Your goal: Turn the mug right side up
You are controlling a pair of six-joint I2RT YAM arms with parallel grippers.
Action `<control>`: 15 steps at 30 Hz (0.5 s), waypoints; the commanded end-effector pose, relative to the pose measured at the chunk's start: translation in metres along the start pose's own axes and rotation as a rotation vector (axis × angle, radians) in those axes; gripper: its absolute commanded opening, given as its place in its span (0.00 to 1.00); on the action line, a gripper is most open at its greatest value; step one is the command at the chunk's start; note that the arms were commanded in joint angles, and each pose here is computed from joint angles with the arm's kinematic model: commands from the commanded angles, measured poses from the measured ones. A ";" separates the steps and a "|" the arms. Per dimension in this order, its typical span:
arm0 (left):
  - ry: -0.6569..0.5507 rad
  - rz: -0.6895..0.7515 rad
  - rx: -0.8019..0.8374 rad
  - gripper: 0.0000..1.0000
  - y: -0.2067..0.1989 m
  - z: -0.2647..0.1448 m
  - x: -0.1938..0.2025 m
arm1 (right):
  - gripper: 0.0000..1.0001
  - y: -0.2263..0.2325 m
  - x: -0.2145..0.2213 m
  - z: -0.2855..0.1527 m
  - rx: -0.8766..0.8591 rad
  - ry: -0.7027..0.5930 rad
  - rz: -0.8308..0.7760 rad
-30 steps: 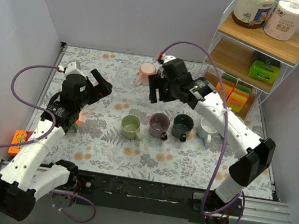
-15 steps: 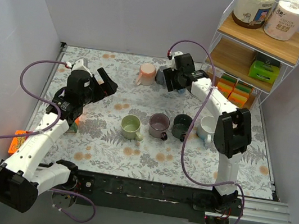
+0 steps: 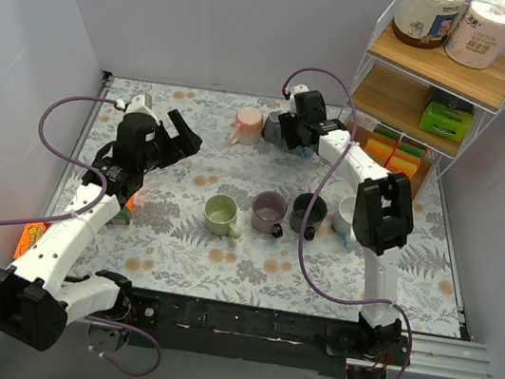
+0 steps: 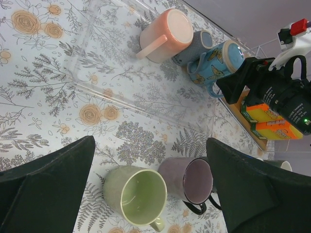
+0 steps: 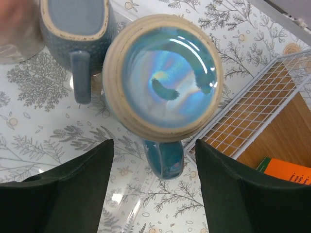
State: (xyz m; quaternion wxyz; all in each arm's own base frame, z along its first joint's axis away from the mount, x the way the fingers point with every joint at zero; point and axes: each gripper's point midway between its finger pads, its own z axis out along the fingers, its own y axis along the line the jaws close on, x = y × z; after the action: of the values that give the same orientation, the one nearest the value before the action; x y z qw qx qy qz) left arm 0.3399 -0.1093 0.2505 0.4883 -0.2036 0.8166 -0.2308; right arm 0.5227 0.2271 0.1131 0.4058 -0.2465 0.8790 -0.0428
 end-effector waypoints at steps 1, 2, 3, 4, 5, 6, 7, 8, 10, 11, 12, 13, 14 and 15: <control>-0.023 0.016 0.034 0.98 -0.013 -0.006 -0.013 | 0.72 -0.013 -0.027 0.006 0.017 -0.092 0.036; -0.022 0.019 0.028 0.98 -0.012 -0.006 -0.013 | 0.72 -0.014 -0.026 0.009 0.009 -0.090 0.043; -0.020 0.020 0.028 0.98 -0.012 -0.006 -0.013 | 0.71 -0.015 -0.025 0.010 0.008 -0.086 0.052; -0.022 0.021 0.026 0.98 -0.012 -0.007 -0.013 | 0.71 -0.017 -0.024 0.011 0.010 -0.082 0.056; -0.022 0.021 0.026 0.98 -0.012 -0.007 -0.013 | 0.71 -0.019 -0.020 0.015 0.014 -0.071 0.067; -0.021 0.021 0.025 0.98 -0.012 -0.007 -0.013 | 0.71 -0.018 -0.018 0.016 0.005 -0.068 0.068; -0.024 0.023 0.027 0.98 -0.012 -0.008 -0.014 | 0.71 -0.018 -0.015 0.019 -0.003 -0.064 0.071; -0.021 0.021 0.023 0.98 -0.011 -0.008 -0.013 | 0.70 -0.016 -0.016 0.020 -0.014 -0.066 0.072; -0.018 0.022 0.022 0.98 -0.011 -0.008 -0.013 | 0.68 -0.014 -0.012 0.024 -0.026 -0.055 0.076; -0.019 0.022 0.021 0.98 -0.011 -0.008 -0.013 | 0.68 -0.014 -0.011 0.025 -0.032 -0.053 0.083; -0.020 0.020 0.019 0.98 -0.011 -0.008 -0.013 | 0.67 -0.014 -0.009 0.026 -0.033 -0.048 0.085; -0.019 0.020 0.021 0.98 -0.011 -0.008 -0.013 | 0.65 -0.013 -0.008 0.026 -0.034 -0.048 0.088; -0.020 0.020 0.019 0.98 -0.011 -0.008 -0.013 | 0.63 -0.012 -0.004 0.027 -0.039 -0.041 0.089; -0.016 0.019 0.019 0.98 -0.010 -0.008 -0.012 | 0.63 -0.012 -0.003 0.028 -0.035 -0.040 0.094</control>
State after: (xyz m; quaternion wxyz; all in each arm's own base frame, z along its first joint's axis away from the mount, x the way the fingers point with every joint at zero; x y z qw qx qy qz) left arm 0.3400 -0.1091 0.2526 0.4875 -0.2007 0.8186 -0.2280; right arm 0.5377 0.2171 0.0854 0.3931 -0.2278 0.8907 -0.0171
